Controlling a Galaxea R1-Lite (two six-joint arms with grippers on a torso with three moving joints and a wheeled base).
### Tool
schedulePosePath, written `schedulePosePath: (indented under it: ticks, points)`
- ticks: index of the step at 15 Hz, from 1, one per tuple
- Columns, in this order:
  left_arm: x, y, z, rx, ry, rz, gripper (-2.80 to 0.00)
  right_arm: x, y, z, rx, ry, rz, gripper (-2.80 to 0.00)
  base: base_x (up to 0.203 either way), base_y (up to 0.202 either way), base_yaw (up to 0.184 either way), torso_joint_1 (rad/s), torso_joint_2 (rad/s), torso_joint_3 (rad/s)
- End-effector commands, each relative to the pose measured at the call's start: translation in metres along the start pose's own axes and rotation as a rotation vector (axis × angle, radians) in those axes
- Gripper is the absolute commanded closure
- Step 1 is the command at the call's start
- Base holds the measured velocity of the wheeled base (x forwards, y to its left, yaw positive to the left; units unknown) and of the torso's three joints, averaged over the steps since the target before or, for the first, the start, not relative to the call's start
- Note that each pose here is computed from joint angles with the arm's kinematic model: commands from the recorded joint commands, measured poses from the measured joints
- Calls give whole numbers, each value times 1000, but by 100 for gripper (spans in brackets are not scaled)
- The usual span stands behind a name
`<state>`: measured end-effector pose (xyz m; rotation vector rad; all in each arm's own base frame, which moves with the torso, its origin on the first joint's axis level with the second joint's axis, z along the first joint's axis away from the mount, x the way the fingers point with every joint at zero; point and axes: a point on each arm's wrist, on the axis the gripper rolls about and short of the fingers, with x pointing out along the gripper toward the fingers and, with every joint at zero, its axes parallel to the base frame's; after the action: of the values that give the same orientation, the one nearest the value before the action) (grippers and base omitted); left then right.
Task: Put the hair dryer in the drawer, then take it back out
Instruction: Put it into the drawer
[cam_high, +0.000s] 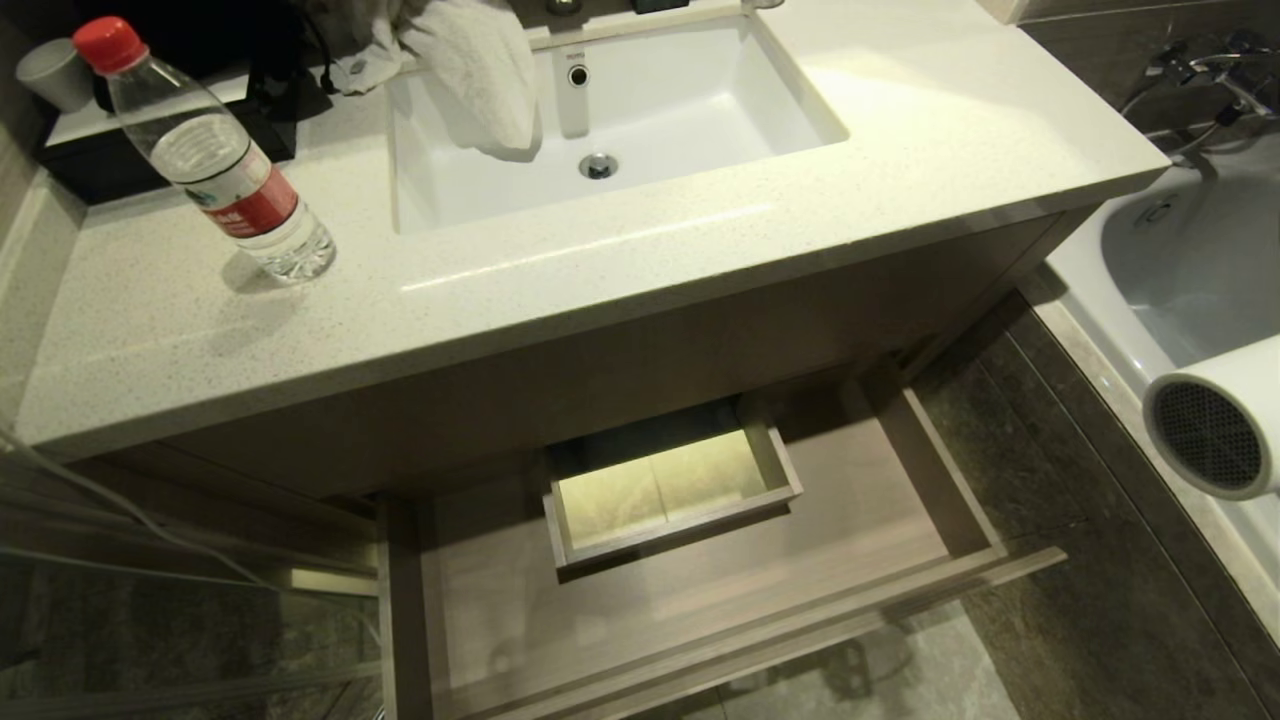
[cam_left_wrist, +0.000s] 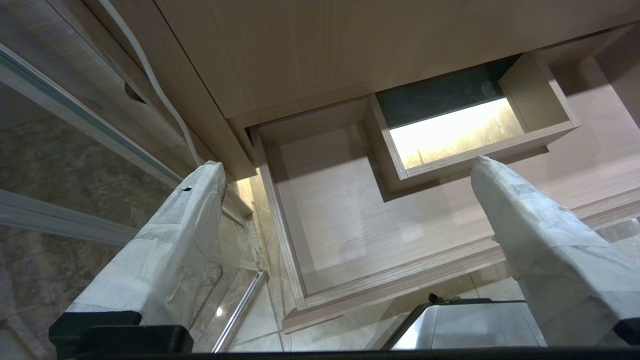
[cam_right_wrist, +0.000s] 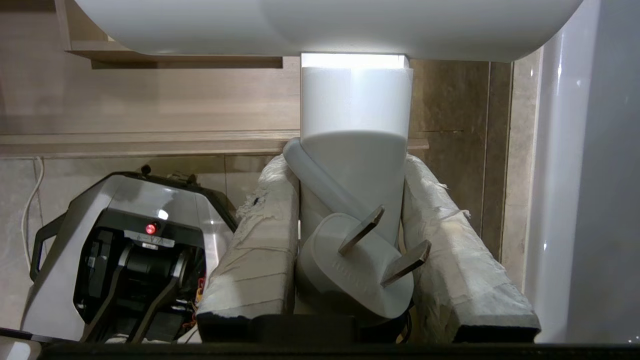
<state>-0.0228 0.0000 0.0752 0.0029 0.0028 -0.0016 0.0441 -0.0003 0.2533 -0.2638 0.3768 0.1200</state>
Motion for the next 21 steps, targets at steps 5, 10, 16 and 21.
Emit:
schedulePosePath:
  ticks: [5,10,16,21]
  points:
    - [0,0,0,0,0,0,-280,2,0,-2,2,14,5,0,0,0,0,0,0,0]
    - [0,0,0,0,0,0,-280,2,1,-3,2,14,6,0,0,0,0,0,0,0]
    - [0,0,0,0,-1,0,-280,2,2,-5,2,16,8,0,0,0,0,0,0,0]
    - [0,0,0,0,0,0,-280,3,2,-7,3,23,11,0,0,0,0,0,0,0]
